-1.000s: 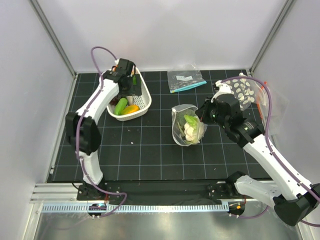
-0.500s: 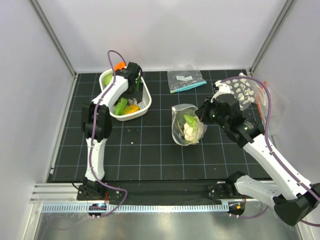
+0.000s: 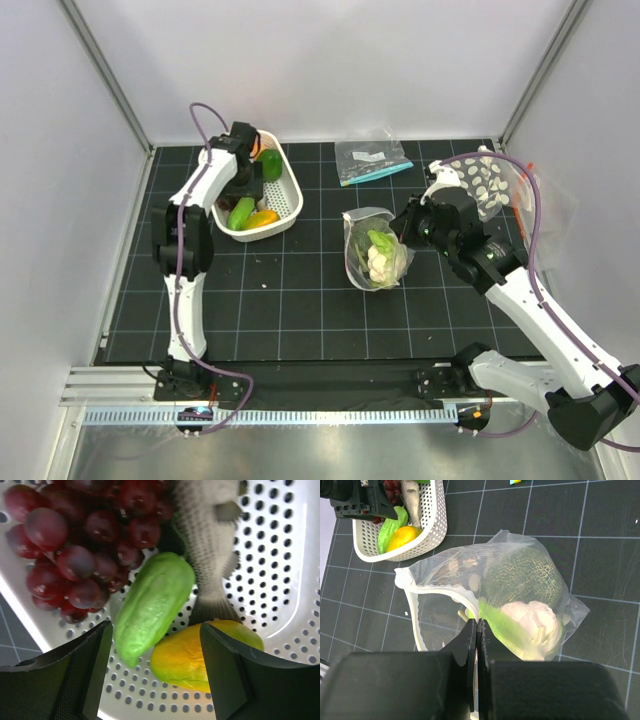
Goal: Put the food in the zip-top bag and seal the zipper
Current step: Pick up the fake vegetable from the bin.
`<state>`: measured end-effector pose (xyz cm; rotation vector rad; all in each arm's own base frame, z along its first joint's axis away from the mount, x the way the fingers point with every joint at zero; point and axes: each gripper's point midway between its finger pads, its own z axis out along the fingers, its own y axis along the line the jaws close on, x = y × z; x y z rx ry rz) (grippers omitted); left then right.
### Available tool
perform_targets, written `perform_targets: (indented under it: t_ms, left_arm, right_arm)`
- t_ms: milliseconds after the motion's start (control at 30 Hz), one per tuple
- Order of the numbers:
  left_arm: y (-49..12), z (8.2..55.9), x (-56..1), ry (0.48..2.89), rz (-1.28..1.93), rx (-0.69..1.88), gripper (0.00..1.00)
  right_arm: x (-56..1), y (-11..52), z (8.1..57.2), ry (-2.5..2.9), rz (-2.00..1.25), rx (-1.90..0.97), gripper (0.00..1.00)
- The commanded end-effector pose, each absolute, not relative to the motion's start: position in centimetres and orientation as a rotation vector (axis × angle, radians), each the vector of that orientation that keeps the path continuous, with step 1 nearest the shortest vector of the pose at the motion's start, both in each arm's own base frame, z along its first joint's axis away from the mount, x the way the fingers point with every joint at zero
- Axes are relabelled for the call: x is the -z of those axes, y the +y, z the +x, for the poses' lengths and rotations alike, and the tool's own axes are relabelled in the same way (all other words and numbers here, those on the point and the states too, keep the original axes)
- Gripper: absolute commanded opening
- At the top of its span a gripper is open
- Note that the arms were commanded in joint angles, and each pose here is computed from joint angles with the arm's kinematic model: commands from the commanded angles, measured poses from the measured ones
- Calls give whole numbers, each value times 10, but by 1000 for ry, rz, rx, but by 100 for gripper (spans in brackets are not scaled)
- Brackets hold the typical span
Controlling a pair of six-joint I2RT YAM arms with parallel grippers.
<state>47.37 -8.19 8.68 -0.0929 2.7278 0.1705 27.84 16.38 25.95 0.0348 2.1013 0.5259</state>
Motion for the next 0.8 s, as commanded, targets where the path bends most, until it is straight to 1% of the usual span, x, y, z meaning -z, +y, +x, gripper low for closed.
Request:
perform_targets:
  t_ms: [0, 100, 233, 300, 333, 400, 433, 467, 500, 533, 600, 633, 667, 700, 733, 767]
  left_arm:
    - [-82, 478, -82, 2750, -55, -133, 72]
    - [-80, 476, -62, 2805, -44, -158, 72]
    - [-84, 470, -41, 2869, -26, -135, 78]
    - [-85, 470, -37, 2879, -23, -127, 80]
    - [-85, 470, -38, 2874, -23, -134, 78]
    - [-83, 472, -43, 2859, -33, -150, 69]
    - [-81, 472, -53, 2843, -62, -160, 55]
    - [-81, 473, -60, 2828, -71, -159, 49]
    - [-81, 474, -69, 2805, -85, -151, 46]
    - [-82, 475, -90, 2744, -100, -127, 43]
    - [-88, 475, -112, 2674, -116, -87, 41]
    - [-90, 476, -134, 2600, -123, -49, 39]
    - [-93, 474, -144, 2566, -138, -21, 38]
    - [-97, 473, -153, 2535, -136, 11, 35]
    - [-101, 472, -154, 2506, -134, 43, 35]
    - [-104, 470, -177, 2442, -133, 82, 35]
  right_arm:
    - [-273, 166, 283, 2046, 30, -540, 1]
    - [-273, 167, 283, 2045, 33, -547, 1]
    - [-272, 168, 283, 2049, 31, -551, 1]
    - [-272, 167, 283, 2052, 33, -546, 1]
    - [-272, 167, 283, 2050, 34, -546, 1]
    - [-273, 166, 284, 2049, 37, -543, 1]
    - [-272, 166, 283, 2051, 35, -544, 1]
    - [-272, 167, 283, 2053, 34, -544, 1]
    - [-273, 166, 282, 2051, 33, -544, 1]
    - [-273, 166, 282, 2051, 35, -544, 1]
    - [-272, 166, 282, 2051, 35, -544, 1]
    - [-271, 166, 283, 2054, 33, -541, 1]
    - [-271, 166, 283, 2053, 34, -544, 1]
    - [-271, 166, 282, 2054, 34, -544, 1]
    - [-271, 167, 282, 2054, 31, -549, 1]
    - [-270, 167, 283, 2056, 32, -549, 1]
